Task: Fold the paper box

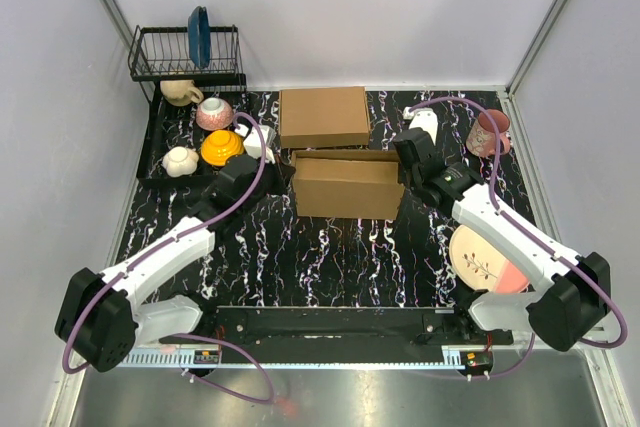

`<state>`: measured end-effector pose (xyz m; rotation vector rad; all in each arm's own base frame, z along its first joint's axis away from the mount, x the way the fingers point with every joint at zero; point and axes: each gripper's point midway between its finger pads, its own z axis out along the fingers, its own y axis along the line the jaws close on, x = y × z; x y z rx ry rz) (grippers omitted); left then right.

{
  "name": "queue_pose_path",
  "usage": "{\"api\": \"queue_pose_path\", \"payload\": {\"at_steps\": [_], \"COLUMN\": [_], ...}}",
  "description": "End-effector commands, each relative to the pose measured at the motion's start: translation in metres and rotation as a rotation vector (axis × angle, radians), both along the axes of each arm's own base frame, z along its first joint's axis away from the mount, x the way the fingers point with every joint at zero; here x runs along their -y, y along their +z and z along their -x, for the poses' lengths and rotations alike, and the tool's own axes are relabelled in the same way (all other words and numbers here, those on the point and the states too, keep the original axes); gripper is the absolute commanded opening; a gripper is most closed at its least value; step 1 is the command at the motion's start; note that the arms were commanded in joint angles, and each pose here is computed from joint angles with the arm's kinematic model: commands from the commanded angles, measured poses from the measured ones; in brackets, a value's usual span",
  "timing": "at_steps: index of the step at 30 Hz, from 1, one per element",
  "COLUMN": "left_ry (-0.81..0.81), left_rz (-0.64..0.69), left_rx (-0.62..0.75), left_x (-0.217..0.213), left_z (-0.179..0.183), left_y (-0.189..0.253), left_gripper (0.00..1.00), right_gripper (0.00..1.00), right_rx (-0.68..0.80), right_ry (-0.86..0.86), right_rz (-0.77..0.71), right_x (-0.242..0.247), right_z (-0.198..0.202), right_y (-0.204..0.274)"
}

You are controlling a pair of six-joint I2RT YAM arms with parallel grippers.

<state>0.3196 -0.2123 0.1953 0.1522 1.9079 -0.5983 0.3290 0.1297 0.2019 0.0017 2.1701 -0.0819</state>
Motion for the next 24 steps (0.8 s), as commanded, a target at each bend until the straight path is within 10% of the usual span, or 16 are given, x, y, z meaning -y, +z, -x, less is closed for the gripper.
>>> {"api": "queue_pose_path", "payload": {"at_steps": [1,24], "left_ry": [-0.015,0.027], "left_rz": [-0.08,-0.248], "left_rx": [-0.092,-0.073], "left_x": [-0.003,-0.015], "left_z": [0.009,0.006], "left_y": [-0.028,-0.035], "left_gripper": [0.0,0.0], "right_gripper": [0.1,0.0], "right_rx": [0.047,-0.034], "right_ry": [0.021,0.025], "right_rz": [-0.121,-0.39], "right_x": [-0.014,-0.019], "right_z": [-0.004,0.007], "right_y": [0.022,0.048]}}
